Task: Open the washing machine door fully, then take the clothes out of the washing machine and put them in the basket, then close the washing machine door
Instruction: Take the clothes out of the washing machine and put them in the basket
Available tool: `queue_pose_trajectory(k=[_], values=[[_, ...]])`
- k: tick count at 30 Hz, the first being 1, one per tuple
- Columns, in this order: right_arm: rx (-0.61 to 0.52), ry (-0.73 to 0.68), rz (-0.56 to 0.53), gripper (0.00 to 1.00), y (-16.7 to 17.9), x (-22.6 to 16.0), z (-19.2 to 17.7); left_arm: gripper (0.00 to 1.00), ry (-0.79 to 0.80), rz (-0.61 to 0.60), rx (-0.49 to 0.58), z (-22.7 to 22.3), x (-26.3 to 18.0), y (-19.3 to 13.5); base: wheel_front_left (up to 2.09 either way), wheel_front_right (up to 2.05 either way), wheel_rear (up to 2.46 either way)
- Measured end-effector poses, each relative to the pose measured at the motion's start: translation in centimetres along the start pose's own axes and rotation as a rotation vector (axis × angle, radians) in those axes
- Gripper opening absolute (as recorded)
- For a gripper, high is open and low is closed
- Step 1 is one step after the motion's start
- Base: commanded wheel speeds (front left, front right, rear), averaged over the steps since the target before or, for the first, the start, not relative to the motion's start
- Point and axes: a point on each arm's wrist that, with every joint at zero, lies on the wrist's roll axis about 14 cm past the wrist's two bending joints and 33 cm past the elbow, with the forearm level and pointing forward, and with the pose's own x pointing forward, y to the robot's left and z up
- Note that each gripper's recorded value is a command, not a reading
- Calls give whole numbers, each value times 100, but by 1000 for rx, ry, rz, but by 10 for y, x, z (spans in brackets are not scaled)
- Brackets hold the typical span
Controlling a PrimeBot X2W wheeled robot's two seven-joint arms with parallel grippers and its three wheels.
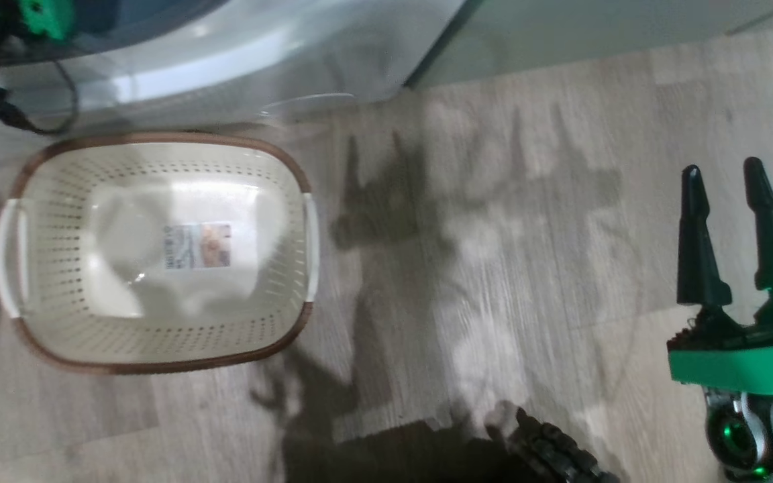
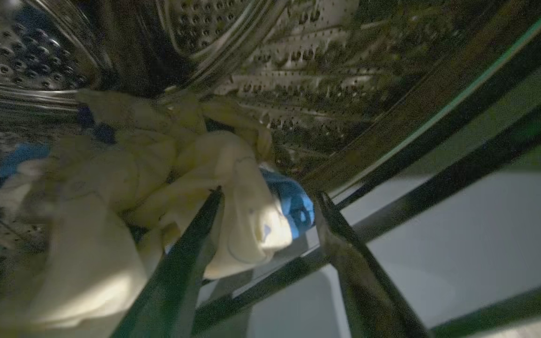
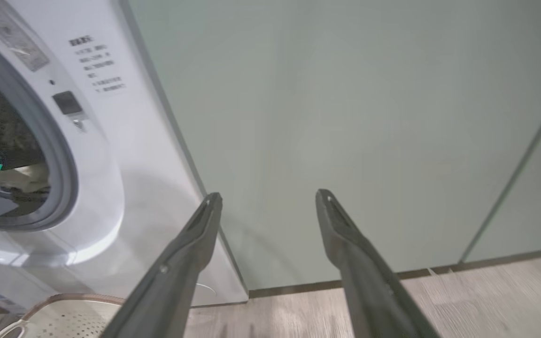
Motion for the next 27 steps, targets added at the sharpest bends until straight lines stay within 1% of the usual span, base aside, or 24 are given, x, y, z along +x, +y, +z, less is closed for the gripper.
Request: queue_pose_trajectory(k=[3, 8, 9, 10, 11, 12, 17, 20, 21, 27], values=[[3, 4, -23, 100, -7, 0, -1, 100, 58, 4, 3, -10, 16, 4, 0, 0, 0], [-3, 18, -47, 100, -15, -2, -4, 100, 150, 12, -8, -27, 29, 7, 0, 0, 0], [-4, 21, -50, 100, -16, -2, -5, 69, 170, 13, -8, -31, 30, 6, 0, 0, 0], [-4, 23, -52, 100, -16, -2, -5, 69, 185, 21, -6, -34, 31, 7, 0, 0, 0], [-5, 24, -52, 100, -17, -2, -6, 37, 192, 27, -8, -35, 32, 8, 0, 0, 0], [-5, 26, -52, 100, -17, -1, -7, 0, 188, 31, -10, -34, 33, 8, 0, 0, 0], [-3, 13, -36, 100, -13, 7, -6, 0, 150, 49, -11, -29, 33, 13, 0, 0, 0], [0, 4, -27, 100, -11, 11, -5, 0, 83, 54, -4, -16, 30, 16, 0, 0, 0], [0, 4, -27, 100, -11, 11, -5, 0, 83, 54, -4, -16, 30, 16, 0, 0, 0], [-3, -2, 1, 100, -2, 16, -6, 0, -91, 60, -9, 15, 14, 17, 0, 0, 0]])
